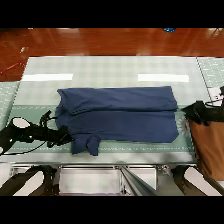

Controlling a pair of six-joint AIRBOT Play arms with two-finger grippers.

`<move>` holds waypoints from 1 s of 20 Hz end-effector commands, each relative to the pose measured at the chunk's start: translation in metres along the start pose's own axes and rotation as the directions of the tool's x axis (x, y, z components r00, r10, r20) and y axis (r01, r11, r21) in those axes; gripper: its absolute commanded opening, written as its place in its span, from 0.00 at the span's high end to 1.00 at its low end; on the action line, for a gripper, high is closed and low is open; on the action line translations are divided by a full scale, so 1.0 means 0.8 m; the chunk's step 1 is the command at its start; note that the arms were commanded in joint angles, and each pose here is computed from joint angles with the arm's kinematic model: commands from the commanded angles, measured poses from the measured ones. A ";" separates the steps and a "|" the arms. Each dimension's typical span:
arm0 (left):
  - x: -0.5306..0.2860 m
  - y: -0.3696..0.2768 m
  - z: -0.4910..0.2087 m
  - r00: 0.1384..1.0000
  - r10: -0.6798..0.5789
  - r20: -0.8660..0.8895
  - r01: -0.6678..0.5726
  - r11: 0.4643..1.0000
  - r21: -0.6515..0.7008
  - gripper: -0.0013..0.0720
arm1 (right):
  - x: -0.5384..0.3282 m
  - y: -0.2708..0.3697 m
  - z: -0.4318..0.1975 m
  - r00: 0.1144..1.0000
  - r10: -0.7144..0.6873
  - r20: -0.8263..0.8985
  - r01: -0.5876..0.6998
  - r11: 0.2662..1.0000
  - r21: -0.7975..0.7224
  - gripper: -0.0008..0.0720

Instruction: Fold the shirts.

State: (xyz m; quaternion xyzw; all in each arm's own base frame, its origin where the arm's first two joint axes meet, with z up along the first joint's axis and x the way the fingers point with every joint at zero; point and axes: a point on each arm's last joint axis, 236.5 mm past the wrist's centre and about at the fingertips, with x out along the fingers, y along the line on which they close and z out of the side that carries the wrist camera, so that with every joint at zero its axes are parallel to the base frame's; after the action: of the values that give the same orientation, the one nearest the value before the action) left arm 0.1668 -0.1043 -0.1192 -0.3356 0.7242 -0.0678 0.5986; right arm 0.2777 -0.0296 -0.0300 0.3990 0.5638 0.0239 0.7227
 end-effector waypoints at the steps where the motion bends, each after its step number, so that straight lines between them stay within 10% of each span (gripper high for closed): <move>1: 0.001 -0.005 -0.006 1.000 -0.013 -0.019 0.013 1.000 0.021 0.95 | -0.004 -0.061 -0.063 0.971 -0.169 -0.170 0.184 0.980 0.071 0.43; 16: 0.001 -0.009 -0.001 1.000 -0.025 -0.003 0.025 1.000 0.017 0.95 | 0.067 -0.086 -0.110 0.916 -0.200 -0.348 0.238 0.969 0.067 0.44; 20: -0.008 -0.018 0.006 0.999 -0.033 0.005 0.032 0.999 0.036 0.95 | 0.093 -0.043 -0.100 0.938 -0.123 -0.323 0.123 0.992 -0.019 0.95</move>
State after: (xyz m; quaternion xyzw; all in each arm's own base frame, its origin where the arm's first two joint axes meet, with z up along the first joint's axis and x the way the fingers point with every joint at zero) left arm 0.1722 -0.1094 -0.1140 -0.3371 0.7185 -0.0830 0.6027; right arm 0.2010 0.0130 -0.1148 0.3582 0.7210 0.0093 0.5931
